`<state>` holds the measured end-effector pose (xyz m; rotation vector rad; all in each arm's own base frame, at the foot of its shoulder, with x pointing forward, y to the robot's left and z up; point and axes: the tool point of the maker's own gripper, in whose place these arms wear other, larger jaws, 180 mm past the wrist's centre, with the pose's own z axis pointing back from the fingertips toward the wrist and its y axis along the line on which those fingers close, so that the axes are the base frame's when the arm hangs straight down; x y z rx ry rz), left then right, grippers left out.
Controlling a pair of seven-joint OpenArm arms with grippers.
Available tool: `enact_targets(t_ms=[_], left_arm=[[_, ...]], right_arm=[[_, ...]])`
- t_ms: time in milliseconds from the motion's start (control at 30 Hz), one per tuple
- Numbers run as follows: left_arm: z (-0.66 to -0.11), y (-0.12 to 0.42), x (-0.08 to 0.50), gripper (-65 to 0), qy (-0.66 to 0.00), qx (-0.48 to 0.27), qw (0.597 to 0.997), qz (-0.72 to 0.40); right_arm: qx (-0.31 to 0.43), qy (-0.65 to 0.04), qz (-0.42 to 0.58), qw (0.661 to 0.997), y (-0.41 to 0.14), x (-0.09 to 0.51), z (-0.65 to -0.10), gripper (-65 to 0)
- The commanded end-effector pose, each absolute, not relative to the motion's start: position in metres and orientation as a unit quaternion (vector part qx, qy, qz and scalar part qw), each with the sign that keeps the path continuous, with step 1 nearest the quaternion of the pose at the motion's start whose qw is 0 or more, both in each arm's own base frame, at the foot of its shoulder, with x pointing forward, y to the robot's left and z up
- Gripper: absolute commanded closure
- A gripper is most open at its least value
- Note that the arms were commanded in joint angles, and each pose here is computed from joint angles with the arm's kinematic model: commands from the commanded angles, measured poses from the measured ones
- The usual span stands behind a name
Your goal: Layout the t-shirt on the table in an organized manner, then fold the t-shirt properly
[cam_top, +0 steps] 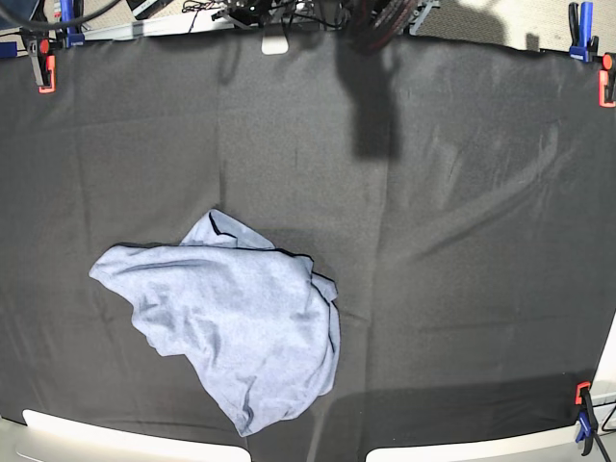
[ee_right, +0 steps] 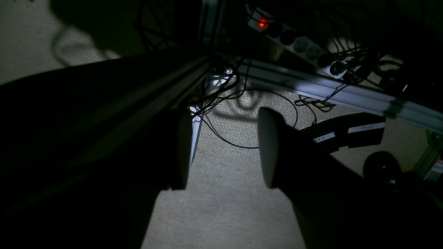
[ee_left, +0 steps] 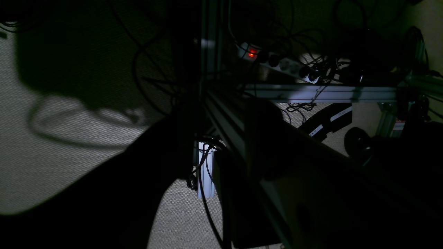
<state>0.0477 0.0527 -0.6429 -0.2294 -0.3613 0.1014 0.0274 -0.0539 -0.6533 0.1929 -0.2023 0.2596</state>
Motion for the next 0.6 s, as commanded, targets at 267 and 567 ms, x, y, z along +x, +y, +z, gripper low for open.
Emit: enact_targets(t_ms=[267, 567], left_arm=[[-0.641, 0.051, 0.035, -21.5, -0.175, -0.117, 0.976, 0.046], [-0.638, 0.069, 0.024, -21.5, -0.182, -0.106, 0.977, 0.042]], right_arm=[[0.105, -0.116, 0.130, 0.979, -0.059, 0.013, -0.646, -30.3], [0.094, -0.097, 0.134, 0.982, -0.077, -0.009, -0.646, -30.3]])
